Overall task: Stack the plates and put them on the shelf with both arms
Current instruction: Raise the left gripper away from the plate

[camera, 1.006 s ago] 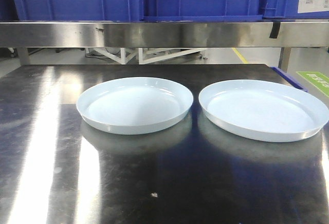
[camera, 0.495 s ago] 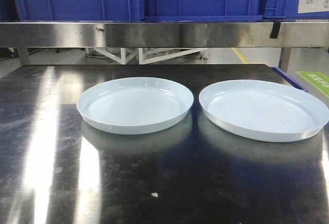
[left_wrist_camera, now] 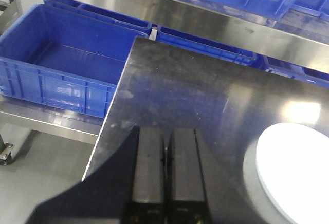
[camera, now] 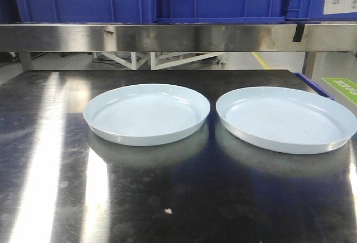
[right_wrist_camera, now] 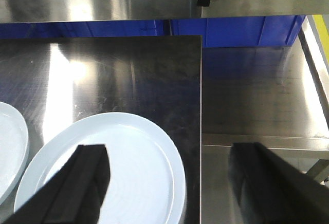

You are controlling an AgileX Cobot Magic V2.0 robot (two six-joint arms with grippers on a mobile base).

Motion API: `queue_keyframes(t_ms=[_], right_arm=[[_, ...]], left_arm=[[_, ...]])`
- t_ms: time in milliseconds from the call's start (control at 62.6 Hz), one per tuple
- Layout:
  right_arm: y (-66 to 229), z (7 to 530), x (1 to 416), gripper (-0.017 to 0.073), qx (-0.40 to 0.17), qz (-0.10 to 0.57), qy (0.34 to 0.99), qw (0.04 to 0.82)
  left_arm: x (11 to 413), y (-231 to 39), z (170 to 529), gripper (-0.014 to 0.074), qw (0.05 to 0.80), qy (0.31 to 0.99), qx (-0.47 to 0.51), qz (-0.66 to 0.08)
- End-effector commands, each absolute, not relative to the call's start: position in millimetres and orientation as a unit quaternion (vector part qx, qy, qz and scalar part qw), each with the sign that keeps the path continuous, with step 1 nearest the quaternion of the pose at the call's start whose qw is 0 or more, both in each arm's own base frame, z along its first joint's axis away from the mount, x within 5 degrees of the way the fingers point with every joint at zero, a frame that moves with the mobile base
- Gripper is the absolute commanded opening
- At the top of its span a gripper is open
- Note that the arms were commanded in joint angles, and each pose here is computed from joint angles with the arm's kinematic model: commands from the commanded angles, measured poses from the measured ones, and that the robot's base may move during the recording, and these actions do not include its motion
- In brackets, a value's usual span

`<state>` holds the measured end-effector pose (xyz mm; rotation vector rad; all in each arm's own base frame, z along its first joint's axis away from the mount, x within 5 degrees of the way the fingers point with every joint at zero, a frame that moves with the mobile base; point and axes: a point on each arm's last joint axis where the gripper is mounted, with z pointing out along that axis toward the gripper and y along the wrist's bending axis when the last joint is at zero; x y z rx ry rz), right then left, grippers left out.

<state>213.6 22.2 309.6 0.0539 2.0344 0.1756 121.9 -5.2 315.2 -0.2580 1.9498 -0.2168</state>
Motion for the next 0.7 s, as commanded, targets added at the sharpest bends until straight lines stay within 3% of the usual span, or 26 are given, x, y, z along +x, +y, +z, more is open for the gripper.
queue_keyframes(t_ms=[0,687], right_arm=[[22,330,216,0.0592,0.018,0.076,0.817,0.571],[22,328,216,0.0592,0.018,0.075,0.823,0.563]], left_arm=[[116,-4,326,0.0101,0.601,0.786,-0.108,-0.101],[107,-3,313,0.0101,0.596,0.792,-0.102,-0.089]])
